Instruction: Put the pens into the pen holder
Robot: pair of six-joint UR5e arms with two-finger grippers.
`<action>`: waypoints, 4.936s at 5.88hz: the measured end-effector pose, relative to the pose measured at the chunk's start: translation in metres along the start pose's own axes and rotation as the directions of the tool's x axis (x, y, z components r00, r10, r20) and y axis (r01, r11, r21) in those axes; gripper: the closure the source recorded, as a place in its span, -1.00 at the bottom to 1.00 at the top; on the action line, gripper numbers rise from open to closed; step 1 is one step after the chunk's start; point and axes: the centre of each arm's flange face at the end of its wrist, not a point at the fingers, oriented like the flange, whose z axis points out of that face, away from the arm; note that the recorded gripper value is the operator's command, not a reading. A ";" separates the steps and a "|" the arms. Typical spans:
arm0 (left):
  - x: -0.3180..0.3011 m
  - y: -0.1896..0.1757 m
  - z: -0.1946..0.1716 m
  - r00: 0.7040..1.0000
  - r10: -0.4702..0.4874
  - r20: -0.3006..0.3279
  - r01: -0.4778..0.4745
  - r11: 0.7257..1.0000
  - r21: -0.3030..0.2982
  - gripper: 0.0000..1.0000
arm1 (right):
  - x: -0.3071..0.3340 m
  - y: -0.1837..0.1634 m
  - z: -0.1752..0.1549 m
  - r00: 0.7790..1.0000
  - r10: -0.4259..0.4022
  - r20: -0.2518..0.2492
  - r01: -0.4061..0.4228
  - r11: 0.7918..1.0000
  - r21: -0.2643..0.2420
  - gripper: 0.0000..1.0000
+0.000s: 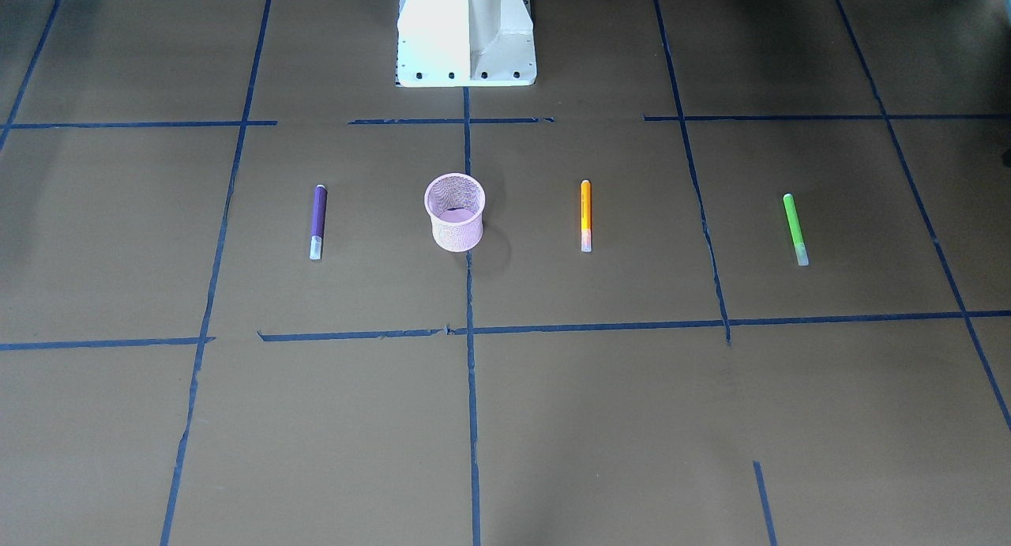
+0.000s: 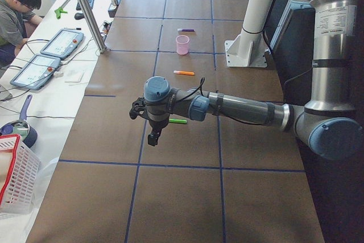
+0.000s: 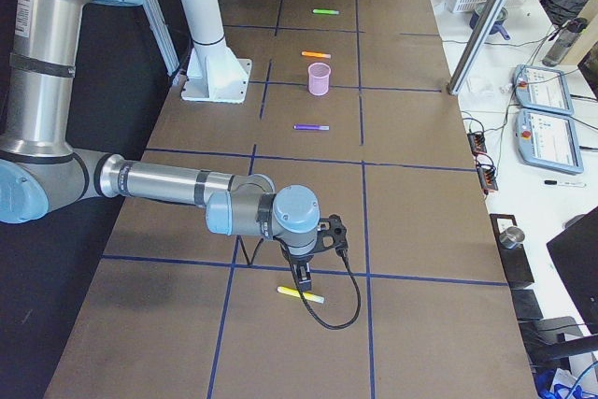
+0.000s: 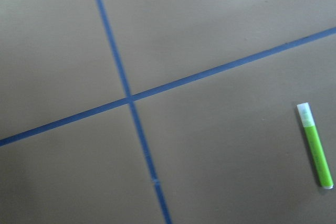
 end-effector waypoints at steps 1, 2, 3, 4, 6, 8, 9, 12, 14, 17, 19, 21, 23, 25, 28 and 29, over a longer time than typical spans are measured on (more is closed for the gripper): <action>0.029 -0.008 0.027 0.996 -0.085 -0.020 0.085 0.996 -0.002 -1.00 | 0.000 0.000 0.000 1.000 0.001 0.001 -0.001 1.000 0.000 -1.00; 0.056 -0.012 0.058 0.988 -0.153 -0.026 0.153 0.988 -0.001 -1.00 | 0.000 0.000 0.000 1.000 0.001 0.002 -0.001 1.000 0.000 -1.00; 0.088 -0.014 0.093 0.983 -0.184 -0.006 0.184 0.983 -0.005 -1.00 | 0.000 0.000 0.000 1.000 0.001 0.003 -0.001 1.000 0.000 -1.00; 0.123 -0.018 0.126 0.983 -0.186 0.013 0.186 0.982 -0.019 -1.00 | 0.000 0.000 0.000 1.000 0.001 0.004 -0.001 1.000 0.000 -1.00; 0.170 -0.038 0.176 0.986 -0.163 0.020 0.164 0.985 -0.062 -1.00 | 0.001 0.001 0.001 1.000 0.003 0.004 -0.003 1.000 -0.002 -1.00; 0.180 -0.043 0.192 0.989 -0.148 0.022 0.149 0.986 -0.079 -1.00 | 0.001 0.001 0.001 1.000 0.003 0.004 -0.003 1.000 -0.003 -1.00; 0.182 -0.042 0.196 0.989 -0.143 0.024 0.144 0.986 -0.087 -1.00 | 0.001 0.001 0.002 1.000 0.003 0.004 -0.003 1.000 -0.003 -1.00; 0.179 -0.035 0.202 0.989 -0.143 0.031 0.145 0.984 -0.101 -0.94 | 0.002 0.002 0.002 1.000 0.004 0.005 -0.004 1.000 -0.005 -1.00; 0.176 -0.032 0.203 0.989 -0.147 0.035 0.150 0.983 -0.105 -0.28 | 0.002 0.002 0.002 1.000 0.004 0.005 -0.004 1.000 -0.004 -1.00; 0.173 -0.031 0.202 0.989 -0.144 0.043 0.147 0.985 -0.088 0.92 | 0.001 0.002 0.002 1.000 0.003 0.005 -0.003 1.000 -0.003 -1.00; 0.177 -0.033 0.195 0.989 -0.142 0.036 0.144 0.987 -0.070 1.00 | 0.000 0.001 0.001 1.000 0.002 0.006 -0.002 1.000 -0.002 -1.00; 0.202 -0.045 0.164 0.994 -0.105 0.024 0.105 0.994 0.013 1.00 | -0.001 0.001 0.001 1.000 0.001 0.014 -0.001 1.000 0.001 -1.00; 0.261 -0.075 0.113 1.000 -0.014 -0.005 0.014 0.986 0.165 0.99 | -0.001 0.001 0.001 1.000 0.001 0.017 -0.001 1.000 0.002 -1.00; 0.343 -0.091 0.059 0.994 0.037 -0.102 -0.006 0.958 0.285 1.00 | -0.002 0.002 0.001 1.000 0.000 0.021 0.000 1.000 0.004 -1.00; 0.520 -0.090 0.054 0.970 -0.083 -0.229 0.187 0.856 0.482 1.00 | -0.005 0.003 -0.002 1.000 -0.005 0.022 0.005 1.000 0.009 -1.00; 0.559 -0.076 0.061 0.938 -0.185 -0.292 0.318 0.793 0.520 1.00 | -0.006 0.002 -0.002 1.000 -0.006 0.022 0.005 1.000 0.010 -1.00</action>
